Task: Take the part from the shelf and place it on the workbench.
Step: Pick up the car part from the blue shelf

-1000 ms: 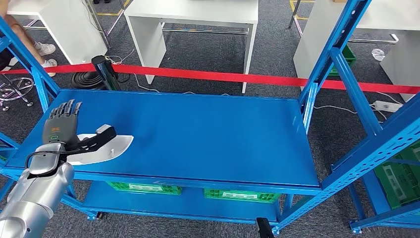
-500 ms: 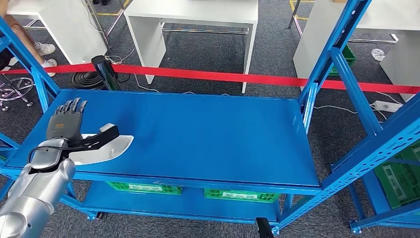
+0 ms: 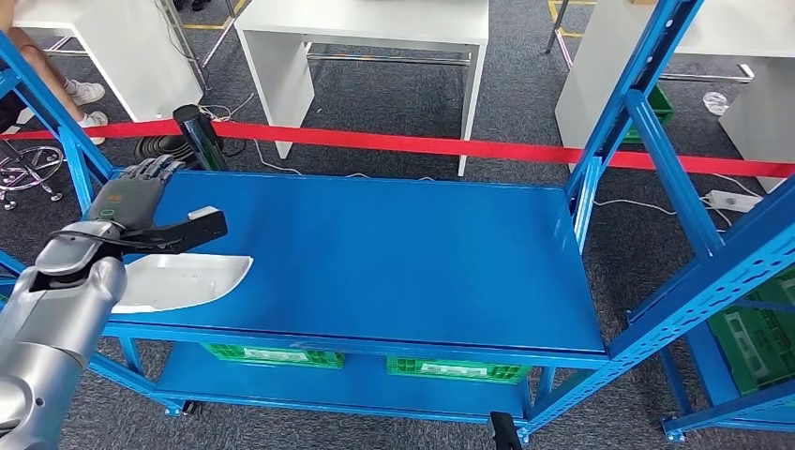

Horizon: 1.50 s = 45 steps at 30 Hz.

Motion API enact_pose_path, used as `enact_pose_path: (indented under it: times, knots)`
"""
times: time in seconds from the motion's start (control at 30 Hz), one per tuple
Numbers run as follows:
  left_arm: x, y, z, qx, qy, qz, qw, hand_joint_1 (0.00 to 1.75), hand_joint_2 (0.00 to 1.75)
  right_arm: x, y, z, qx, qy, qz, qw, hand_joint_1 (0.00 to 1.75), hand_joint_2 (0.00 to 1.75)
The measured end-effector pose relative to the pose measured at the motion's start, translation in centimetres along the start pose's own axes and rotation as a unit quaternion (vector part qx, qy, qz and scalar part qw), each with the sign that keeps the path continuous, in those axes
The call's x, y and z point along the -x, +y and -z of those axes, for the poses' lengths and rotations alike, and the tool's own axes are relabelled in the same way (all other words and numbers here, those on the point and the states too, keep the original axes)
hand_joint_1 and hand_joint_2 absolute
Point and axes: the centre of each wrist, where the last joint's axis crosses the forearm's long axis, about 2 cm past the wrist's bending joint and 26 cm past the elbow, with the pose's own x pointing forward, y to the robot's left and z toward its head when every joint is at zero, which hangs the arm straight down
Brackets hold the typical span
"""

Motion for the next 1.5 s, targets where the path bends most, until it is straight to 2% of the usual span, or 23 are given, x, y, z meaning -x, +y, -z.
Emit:
enact_pose_path:
  times: [0.2,0.33,0.47,0.6,0.7,0.83,1.0,1.1,1.3,1.5]
  knots:
    - [2.2,4.1,-1.1,0.026,-0.067,-0.039,0.997,0.00,1.75,0.2,-0.2,0.0,0.012,0.005,0.011,1.000,0.00,1.75]
    - [3.6,6.6,-2.5,0.019,-0.081,-0.031,0.996,0.00,1.75,0.4,-0.3,-0.1,0.016,0.008,0.015,1.000,0.00,1.75]
    - [4.8,7.9,-3.9,0.034,-0.099,-0.043,0.994,0.00,1.75,0.4,-0.4,-0.1,0.019,0.007,0.020,1.000,0.00,1.75]
    - [7.0,9.3,-7.0,0.078,-0.116,-0.062,0.988,0.00,1.75,0.6,-0.5,-0.2,0.021,0.007,0.023,0.999,0.00,1.75]
    - [8.3,9.8,-9.3,0.099,-0.113,-0.045,0.988,0.00,1.75,0.8,-0.6,-0.2,0.022,0.009,0.025,0.999,0.00,1.75]
    - [9.4,9.7,-11.2,0.119,-0.101,-0.023,0.987,0.00,1.75,0.7,-0.6,-0.2,0.021,0.007,0.025,0.999,0.00,1.75]
    - [11.1,8.0,-14.0,0.140,-0.086,-0.025,0.986,0.00,1.75,0.7,-0.6,-0.2,0.019,0.006,0.021,1.000,0.00,1.75]
    - [11.3,6.5,-14.3,0.156,-0.083,-0.019,0.984,0.00,1.75,0.6,-0.6,-0.1,0.018,0.005,0.019,1.000,0.00,1.75]
    - [10.5,1.4,-12.3,0.147,-0.088,0.014,0.985,0.00,1.75,0.2,-0.5,0.0,0.022,0.002,0.018,1.000,0.00,1.75]
    - [6.9,-5.4,-10.1,0.099,-0.109,0.047,0.988,0.00,1.75,0.2,-0.4,0.0,0.022,0.000,0.019,1.000,0.00,1.75]
